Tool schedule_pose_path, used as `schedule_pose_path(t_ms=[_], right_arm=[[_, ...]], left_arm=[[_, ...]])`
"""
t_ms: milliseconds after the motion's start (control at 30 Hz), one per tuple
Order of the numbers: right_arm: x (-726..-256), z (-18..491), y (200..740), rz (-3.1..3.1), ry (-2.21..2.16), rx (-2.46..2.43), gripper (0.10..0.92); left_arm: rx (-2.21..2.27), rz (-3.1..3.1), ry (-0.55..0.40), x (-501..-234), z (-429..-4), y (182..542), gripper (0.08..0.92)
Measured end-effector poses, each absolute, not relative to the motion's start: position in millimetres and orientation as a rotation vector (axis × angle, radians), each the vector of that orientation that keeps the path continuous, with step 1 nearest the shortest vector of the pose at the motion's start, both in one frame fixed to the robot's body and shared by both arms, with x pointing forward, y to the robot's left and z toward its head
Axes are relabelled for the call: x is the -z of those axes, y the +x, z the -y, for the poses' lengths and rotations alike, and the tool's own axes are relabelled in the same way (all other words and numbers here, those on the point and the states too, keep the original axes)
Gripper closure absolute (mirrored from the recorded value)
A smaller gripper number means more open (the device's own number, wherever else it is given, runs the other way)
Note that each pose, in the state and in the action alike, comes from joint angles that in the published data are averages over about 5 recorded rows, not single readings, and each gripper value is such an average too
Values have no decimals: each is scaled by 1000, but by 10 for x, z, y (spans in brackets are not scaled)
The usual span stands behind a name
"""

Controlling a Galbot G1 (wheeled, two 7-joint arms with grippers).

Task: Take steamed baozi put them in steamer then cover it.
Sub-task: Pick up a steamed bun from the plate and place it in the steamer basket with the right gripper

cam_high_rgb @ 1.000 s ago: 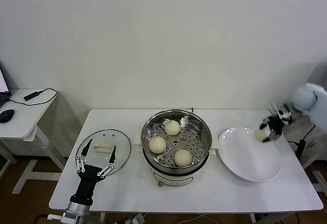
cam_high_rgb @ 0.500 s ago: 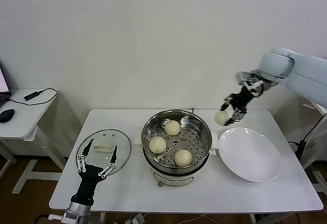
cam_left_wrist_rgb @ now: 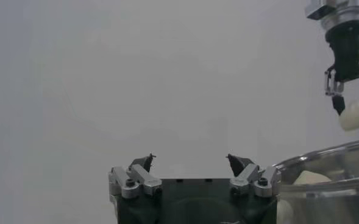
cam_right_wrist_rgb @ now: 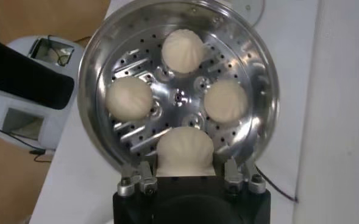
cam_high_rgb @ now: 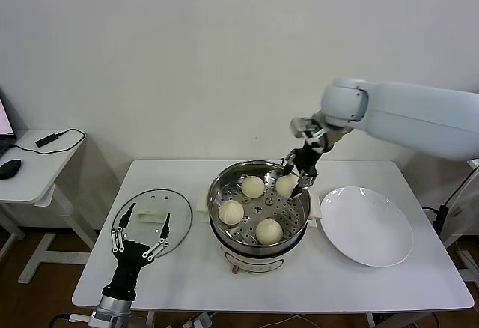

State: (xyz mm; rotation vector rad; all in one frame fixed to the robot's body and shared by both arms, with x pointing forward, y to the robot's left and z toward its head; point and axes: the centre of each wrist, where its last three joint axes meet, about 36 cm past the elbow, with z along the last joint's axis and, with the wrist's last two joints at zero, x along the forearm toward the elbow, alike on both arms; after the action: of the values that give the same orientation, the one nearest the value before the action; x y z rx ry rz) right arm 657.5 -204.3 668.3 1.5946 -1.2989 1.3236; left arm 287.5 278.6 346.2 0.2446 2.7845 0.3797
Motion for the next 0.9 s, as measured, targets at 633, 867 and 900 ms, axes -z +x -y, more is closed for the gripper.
schedule_pose_path(t_ms=[633, 867, 900], right_arm=[[-6174, 1862, 6637, 1242, 1562, -1329, 394], [-6097, 1856, 6658, 1242, 1550, -1337, 361], [-6088, 1857, 6660, 1242, 1548, -1338, 344]], left_arm=[[-382, -2788, 232, -3444, -2808, 2884, 177], [-381, -2788, 227, -3446, -2812, 2886, 177], [-381, -2788, 226, -3446, -2814, 2886, 177]])
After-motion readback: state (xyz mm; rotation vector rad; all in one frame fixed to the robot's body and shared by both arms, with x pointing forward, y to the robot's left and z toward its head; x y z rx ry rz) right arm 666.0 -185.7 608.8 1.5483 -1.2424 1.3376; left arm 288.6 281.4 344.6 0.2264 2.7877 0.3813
